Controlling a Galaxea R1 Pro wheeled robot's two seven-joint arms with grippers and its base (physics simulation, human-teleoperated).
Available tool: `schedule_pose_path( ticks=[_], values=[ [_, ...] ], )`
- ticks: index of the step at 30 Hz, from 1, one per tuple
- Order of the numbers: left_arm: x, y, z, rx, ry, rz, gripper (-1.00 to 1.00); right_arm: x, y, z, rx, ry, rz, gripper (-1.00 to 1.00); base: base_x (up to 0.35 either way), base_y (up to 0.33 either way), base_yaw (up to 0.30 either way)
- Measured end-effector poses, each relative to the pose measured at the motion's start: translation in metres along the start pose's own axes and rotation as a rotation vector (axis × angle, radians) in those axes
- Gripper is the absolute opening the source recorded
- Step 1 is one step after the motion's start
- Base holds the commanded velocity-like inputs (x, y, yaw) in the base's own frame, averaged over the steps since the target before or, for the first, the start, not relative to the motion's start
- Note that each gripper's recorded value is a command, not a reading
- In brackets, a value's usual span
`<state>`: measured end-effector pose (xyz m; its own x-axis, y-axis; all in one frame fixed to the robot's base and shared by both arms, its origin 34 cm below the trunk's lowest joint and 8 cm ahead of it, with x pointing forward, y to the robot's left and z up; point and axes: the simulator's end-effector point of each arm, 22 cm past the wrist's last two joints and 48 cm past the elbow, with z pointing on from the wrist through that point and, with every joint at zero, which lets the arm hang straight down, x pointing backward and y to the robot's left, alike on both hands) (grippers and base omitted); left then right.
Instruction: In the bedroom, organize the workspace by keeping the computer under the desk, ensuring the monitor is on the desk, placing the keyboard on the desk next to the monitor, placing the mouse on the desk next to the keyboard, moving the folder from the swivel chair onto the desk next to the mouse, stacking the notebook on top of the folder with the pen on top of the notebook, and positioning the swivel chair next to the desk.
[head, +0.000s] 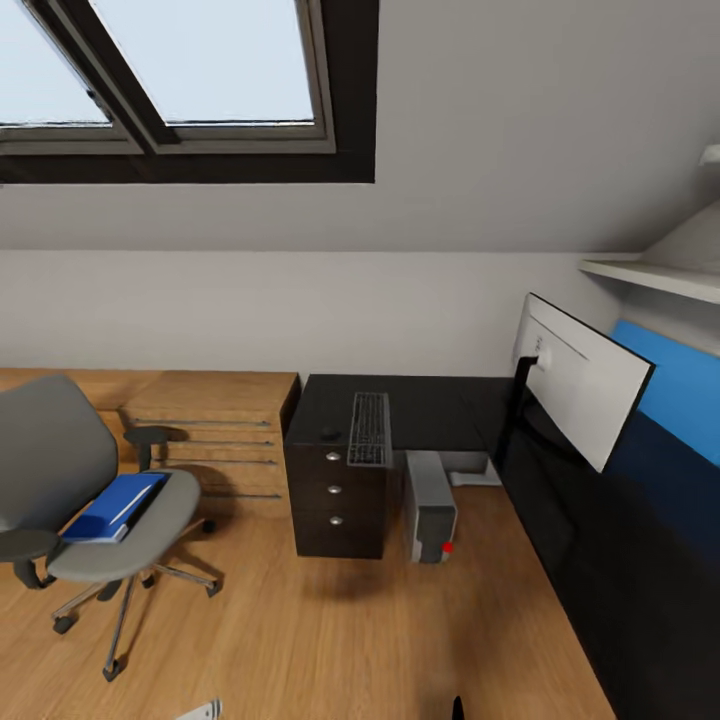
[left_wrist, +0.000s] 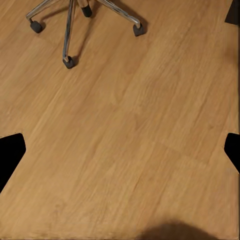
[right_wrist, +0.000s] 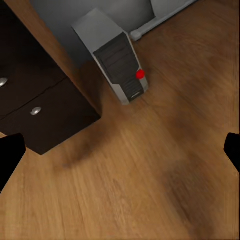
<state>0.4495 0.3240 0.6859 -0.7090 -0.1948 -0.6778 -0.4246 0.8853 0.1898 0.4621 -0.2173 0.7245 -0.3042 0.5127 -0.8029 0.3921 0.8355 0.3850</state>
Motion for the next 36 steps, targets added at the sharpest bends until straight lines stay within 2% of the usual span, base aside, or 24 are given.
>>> schedule_pose_path(
  ticks=[5,18,31,36],
  values=[
    [-0.005,0.001,-0.005,0.001,-0.006,-0.003,1.0,-0.005,0.002,-0.009,0.008,-0.036,-0.002,1.0,-0.273,-0.244,0.004],
    [-0.018,0.006,-0.017,0.001,-0.022,-0.013,1.0,-0.015,0.015,-0.025,0.004,-0.07,0.004,1.0,-0.265,-0.238,0.068],
    [-0.03,0.01,-0.029,0.003,-0.04,-0.023,1.0,-0.03,0.025,-0.034,-0.017,-0.094,0.002,1.0,-0.028,-0.024,0.118],
    [-0.034,0.011,-0.033,0.005,-0.046,-0.026,1.0,-0.034,0.035,-0.038,-0.058,-0.101,-0.028,1.0,-0.001,-0.001,0.13]
  ],
)
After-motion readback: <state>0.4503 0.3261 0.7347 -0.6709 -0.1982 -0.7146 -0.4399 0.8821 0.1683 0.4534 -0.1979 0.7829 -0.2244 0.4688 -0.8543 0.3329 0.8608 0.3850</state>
